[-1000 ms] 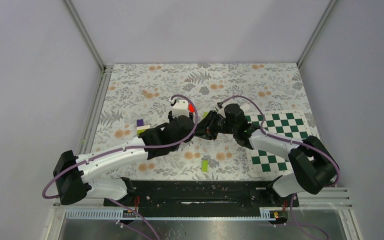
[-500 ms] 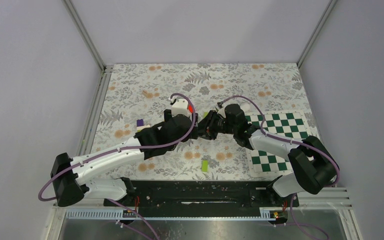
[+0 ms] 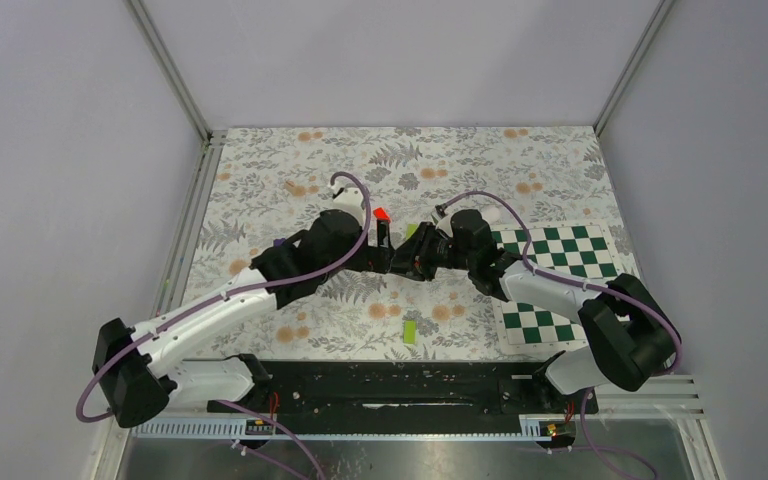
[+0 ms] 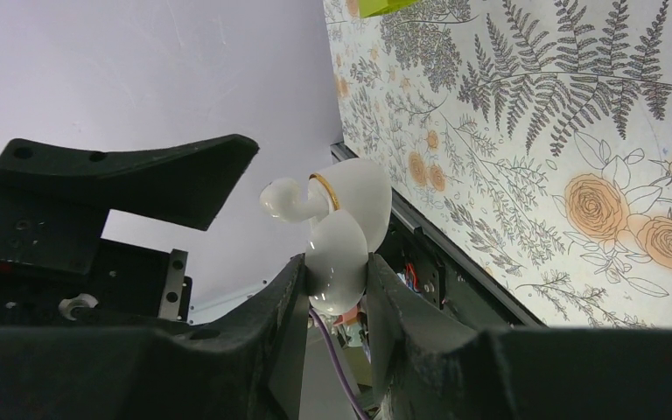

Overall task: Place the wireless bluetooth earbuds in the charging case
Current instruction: Adjust the left earbud in the left side groove of the charging case.

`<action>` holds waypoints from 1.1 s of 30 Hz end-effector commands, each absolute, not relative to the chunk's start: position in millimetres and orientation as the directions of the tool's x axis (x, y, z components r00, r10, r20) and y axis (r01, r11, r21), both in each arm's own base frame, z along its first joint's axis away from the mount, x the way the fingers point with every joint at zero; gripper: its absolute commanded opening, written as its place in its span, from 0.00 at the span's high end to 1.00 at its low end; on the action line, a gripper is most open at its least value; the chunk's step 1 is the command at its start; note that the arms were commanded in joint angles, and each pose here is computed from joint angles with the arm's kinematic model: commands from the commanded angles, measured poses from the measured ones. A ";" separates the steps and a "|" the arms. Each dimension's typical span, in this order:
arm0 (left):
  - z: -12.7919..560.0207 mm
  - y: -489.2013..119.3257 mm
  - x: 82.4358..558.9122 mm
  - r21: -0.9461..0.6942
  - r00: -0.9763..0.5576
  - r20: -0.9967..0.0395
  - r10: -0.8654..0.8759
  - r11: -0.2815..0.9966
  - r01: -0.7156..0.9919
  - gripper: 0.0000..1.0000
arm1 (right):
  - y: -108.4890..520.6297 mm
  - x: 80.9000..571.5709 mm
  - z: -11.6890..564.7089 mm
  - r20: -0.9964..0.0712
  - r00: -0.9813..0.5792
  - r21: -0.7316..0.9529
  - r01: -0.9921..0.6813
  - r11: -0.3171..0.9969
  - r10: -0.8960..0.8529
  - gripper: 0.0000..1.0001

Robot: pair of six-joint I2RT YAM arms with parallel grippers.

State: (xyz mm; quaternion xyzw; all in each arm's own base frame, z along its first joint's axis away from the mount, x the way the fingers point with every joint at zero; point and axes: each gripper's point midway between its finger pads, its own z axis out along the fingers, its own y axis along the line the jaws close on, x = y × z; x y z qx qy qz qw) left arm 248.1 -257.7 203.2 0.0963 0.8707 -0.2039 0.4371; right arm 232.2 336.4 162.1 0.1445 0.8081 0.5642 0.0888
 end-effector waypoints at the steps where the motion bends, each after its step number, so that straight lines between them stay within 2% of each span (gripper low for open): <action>1: 224.3 -272.3 237.8 -0.345 -0.564 -0.825 -0.023 0.811 0.472 0.11 | 337.4 229.1 177.6 -0.025 -0.949 0.953 0.071 0.293 0.314 1.00; 11: 220.2 -288.7 237.8 -0.324 -0.567 -0.822 0.052 0.777 0.540 0.12 | 338.1 230.5 181.9 -0.030 -0.948 0.956 0.065 0.286 0.316 1.00; 33: 198.0 -313.2 243.9 -0.327 -0.607 -0.786 0.120 0.752 0.572 0.12 | 338.5 229.4 187.2 -0.025 -0.948 0.960 0.065 0.271 0.316 1.00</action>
